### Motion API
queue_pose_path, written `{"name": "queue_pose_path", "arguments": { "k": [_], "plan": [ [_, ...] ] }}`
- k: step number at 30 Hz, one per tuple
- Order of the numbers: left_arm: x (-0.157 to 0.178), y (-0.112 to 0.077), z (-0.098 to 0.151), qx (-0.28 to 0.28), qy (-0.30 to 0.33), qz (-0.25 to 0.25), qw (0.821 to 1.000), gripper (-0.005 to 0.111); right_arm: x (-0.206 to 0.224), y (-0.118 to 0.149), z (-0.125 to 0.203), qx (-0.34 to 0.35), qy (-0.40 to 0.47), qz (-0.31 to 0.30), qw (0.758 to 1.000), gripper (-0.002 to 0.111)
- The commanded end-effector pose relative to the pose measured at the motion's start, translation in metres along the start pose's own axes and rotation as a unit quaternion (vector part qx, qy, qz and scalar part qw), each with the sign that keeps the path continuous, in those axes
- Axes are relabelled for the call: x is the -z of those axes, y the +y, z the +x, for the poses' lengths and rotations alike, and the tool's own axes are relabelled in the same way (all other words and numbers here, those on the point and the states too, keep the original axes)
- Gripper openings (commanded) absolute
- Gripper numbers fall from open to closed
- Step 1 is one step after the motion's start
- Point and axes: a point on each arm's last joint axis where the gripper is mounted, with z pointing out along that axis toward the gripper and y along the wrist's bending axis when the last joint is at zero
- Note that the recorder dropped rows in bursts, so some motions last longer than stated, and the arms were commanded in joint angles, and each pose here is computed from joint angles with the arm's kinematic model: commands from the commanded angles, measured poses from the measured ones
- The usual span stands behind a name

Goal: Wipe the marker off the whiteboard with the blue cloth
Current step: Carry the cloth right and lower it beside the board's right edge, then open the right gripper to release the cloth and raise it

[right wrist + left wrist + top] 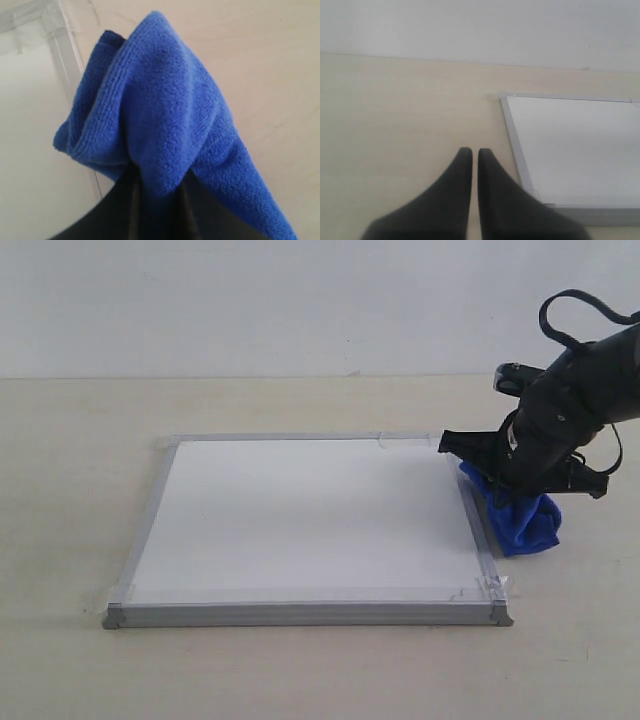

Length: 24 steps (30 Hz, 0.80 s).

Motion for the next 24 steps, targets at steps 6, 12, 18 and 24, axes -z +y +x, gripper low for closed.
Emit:
{"name": "queue_pose_path", "arguments": {
  "k": [6, 12, 18, 24],
  "plan": [
    [0.0005, -0.0002, -0.0013, -0.001, -0.004, 0.001, 1.0, 0.004, -0.0049, -0.0006, 0.0011, -0.007, 0.003, -0.001, 1.0, 0.0],
    [0.0005, -0.0002, -0.0013, -0.001, -0.004, 0.001, 1.0, 0.004, -0.0049, 0.0001, 0.0012, -0.005, 0.003, -0.005, 1.0, 0.005],
    [0.0005, -0.0002, -0.0013, -0.001, -0.004, 0.001, 1.0, 0.004, -0.0049, 0.0006, 0.0012, -0.006, 0.003, -0.007, 1.0, 0.064],
    [0.0005, -0.0002, -0.0013, -0.001, -0.004, 0.001, 1.0, 0.004, -0.0049, 0.0012, 0.0008, 0.01, 0.001, -0.01, 1.0, 0.086]
  ]
}}
